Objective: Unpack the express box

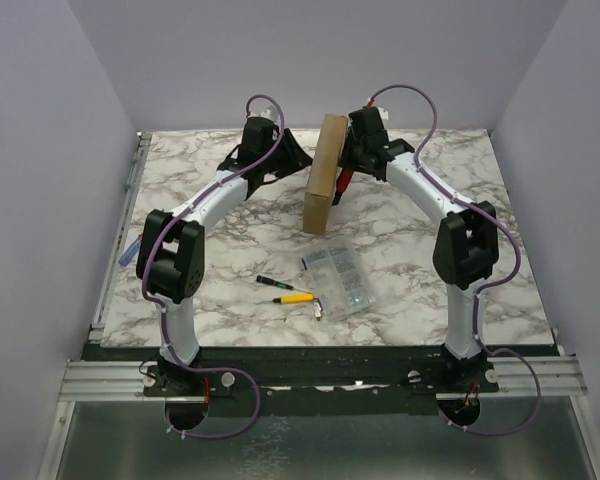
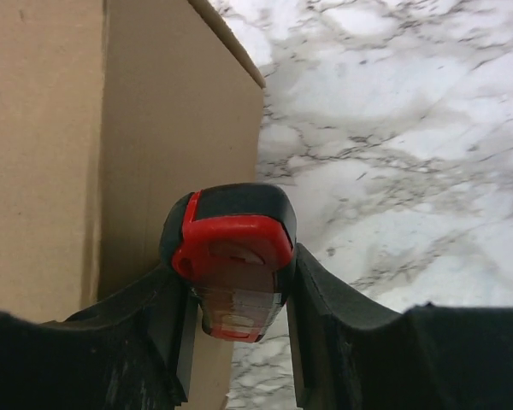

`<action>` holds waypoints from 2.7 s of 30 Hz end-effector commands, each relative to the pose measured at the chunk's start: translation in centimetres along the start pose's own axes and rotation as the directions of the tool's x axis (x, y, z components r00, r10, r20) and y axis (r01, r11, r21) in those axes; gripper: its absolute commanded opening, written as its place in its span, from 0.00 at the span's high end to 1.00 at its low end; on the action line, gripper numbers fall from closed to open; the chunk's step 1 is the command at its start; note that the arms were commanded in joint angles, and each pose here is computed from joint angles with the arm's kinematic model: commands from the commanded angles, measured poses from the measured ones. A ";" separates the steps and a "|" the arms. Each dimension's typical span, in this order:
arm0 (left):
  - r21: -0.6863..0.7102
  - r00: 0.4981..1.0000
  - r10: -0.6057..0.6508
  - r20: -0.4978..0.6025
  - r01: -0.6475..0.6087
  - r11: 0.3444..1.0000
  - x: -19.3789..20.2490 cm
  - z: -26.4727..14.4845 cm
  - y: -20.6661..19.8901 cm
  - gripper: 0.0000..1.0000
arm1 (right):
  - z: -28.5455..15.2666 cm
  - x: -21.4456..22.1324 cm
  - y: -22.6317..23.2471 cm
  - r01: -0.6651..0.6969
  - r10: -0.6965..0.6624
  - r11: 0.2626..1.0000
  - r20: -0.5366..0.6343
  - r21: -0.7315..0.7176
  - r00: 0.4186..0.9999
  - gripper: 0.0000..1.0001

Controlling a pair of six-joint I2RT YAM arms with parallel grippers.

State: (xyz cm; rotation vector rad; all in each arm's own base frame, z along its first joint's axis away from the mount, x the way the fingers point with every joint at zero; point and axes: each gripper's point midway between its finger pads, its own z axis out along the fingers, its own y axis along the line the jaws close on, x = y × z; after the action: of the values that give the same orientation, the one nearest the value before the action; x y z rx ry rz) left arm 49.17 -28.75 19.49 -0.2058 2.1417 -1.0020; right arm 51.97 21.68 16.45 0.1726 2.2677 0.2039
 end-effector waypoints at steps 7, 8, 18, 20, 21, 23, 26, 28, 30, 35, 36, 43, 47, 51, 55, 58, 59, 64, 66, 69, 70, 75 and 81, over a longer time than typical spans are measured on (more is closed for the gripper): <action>0.106 0.998 0.038 -0.045 -0.033 0.994 1.7 0.5 -5.2 0.56 | -0.5 0.2 -2.1 -0.156 0.152 0.986 0.070 0.059 0.986 1.00; 0.119 0.997 0.049 -0.052 -0.043 0.992 2.2 0.7 -6.0 0.56 | -0.8 0.2 -3.8 -0.146 0.138 0.983 0.078 0.106 0.987 1.00; 0.226 0.972 0.120 -0.202 -0.073 0.971 10.5 4.0 -11.0 0.53 | -9.5 -0.3 -18.4 -0.041 -0.040 0.852 0.144 0.522 0.989 1.00; 0.261 0.969 0.129 -0.212 -0.071 0.963 10.5 3.9 -11.9 0.51 | -10.9 -0.8 -18.2 -0.030 -0.052 0.867 0.151 0.497 0.987 1.00; 0.291 0.966 0.154 -0.207 -0.090 0.953 10.1 3.3 -12.6 0.49 | -11.4 -1.1 -17.5 -0.021 -0.057 0.890 0.155 0.456 0.986 1.00; 0.331 0.965 0.199 -0.168 -0.135 0.934 8.6 1.9 -13.9 0.44 | -12.1 -1.4 -15.7 0.028 -0.083 0.938 0.146 0.347 0.986 1.00; 0.364 0.965 0.239 -0.109 -0.185 0.913 6.7 -0.6 -15.2 0.37 | -12.9 -1.6 -13.4 0.089 -0.123 0.976 0.168 0.200 0.978 1.00; 0.384 0.961 0.257 -0.098 -0.202 0.901 6.4 -1.9 -15.6 0.36 | -13.0 -1.8 -13.1 0.110 -0.143 0.979 0.193 0.171 0.971 1.00; 0.381 0.963 0.242 -0.119 -0.180 0.907 6.7 -2.9 -15.0 0.37 | -12.7 -1.3 -12.7 0.117 -0.142 0.982 0.176 0.147 0.974 1.00; 0.315 0.961 0.217 -0.168 -0.156 0.936 8.3 -4.6 -10.8 0.39 | -11.6 0.9 -12.3 0.057 -0.070 0.992 0.113 0.113 0.991 1.00; 0.296 0.961 0.214 -0.177 -0.155 0.943 8.7 -4.9 -9.8 0.39 | -11.6 1.0 -12.4 0.052 -0.065 0.992 0.114 0.119 0.991 1.00; 0.265 0.920 0.225 -0.321 -0.141 0.954 15.5 -5.2 -6.4 0.42 | -14.4 -0.9 -14.7 0.060 -0.101 0.967 0.158 0.246 0.982 1.00; 0.274 0.906 0.225 -0.358 -0.129 0.953 18.2 -2.8 -6.9 0.42 | -16.6 -1.6 -14.1 0.046 -0.087 0.978 0.199 0.201 0.976 1.00; 0.307 0.917 0.215 -0.337 -0.109 0.946 18.2 1.9 -8.8 0.42 | -18.2 -1.7 -14.0 0.038 -0.077 0.985 0.225 0.170 0.971 1.00; 0.402 0.908 0.218 -0.359 -0.061 0.914 19.2 3.8 -13.0 0.41 | -19.3 -1.4 -15.5 0.042 -0.099 0.971 0.235 0.235 0.967 1.00; 0.447 0.900 0.253 -0.356 -0.074 0.891 19.7 2.8 -14.5 0.39 | -20.0 -1.2 -16.3 0.048 -0.115 0.962 0.242 0.267 0.964 1.00; 0.458 0.897 0.264 -0.356 -0.079 0.885 19.7 2.1 -14.6 0.39 | -20.3 -1.2 -16.3 0.049 -0.118 0.963 0.249 0.264 0.961 1.00; 0.508 0.904 0.320 -0.283 -0.142 0.849 18.2 -3.3 -13.8 0.34 | -20.6 -1.0 -14.1 0.094 -0.125 0.988 0.275 0.123 0.953 1.00; 0.544 0.918 0.313 -0.241 -0.139 0.828 17.2 -5.8 -13.4 0.31 | -20.8 -0.6 -11.6 0.147 -0.135 0.989 0.292 -0.017 0.947 1.00; 0.628 0.935 0.303 -0.183 -0.126 0.768 15.6 -9.6 -14.0 0.28 | -22.6 0.5 -6.1 0.260 -0.138 0.907 0.348 -0.333 0.927 1.00; 0.655 0.938 0.301 -0.171 -0.120 0.746 15.3 -10.7 -14.3 0.28 | -23.6 1.1 -4.3 0.304 -0.136 0.845 0.372 -0.439 0.918 1.00; 0.787 0.926 0.374 -0.048 -0.195 0.585 14.7 -16.7 -17.0 0.28 | -29.8 1.8 1.8 0.400 0.011 0.527 0.477 -0.750 0.879 1.00; 0.767 0.935 0.351 0.053 -0.264 0.585 13.9 -18.7 -17.2 0.19 | -31.5 2.0 4.3 0.345 0.094 0.350 0.399 -0.871 0.912 1.00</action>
State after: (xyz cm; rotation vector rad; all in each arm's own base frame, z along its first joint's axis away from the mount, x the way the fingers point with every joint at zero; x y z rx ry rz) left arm 24.71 -35.87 29.60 0.6048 1.6794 -1.6394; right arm 29.74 20.78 31.90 -0.4101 1.6109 1.0031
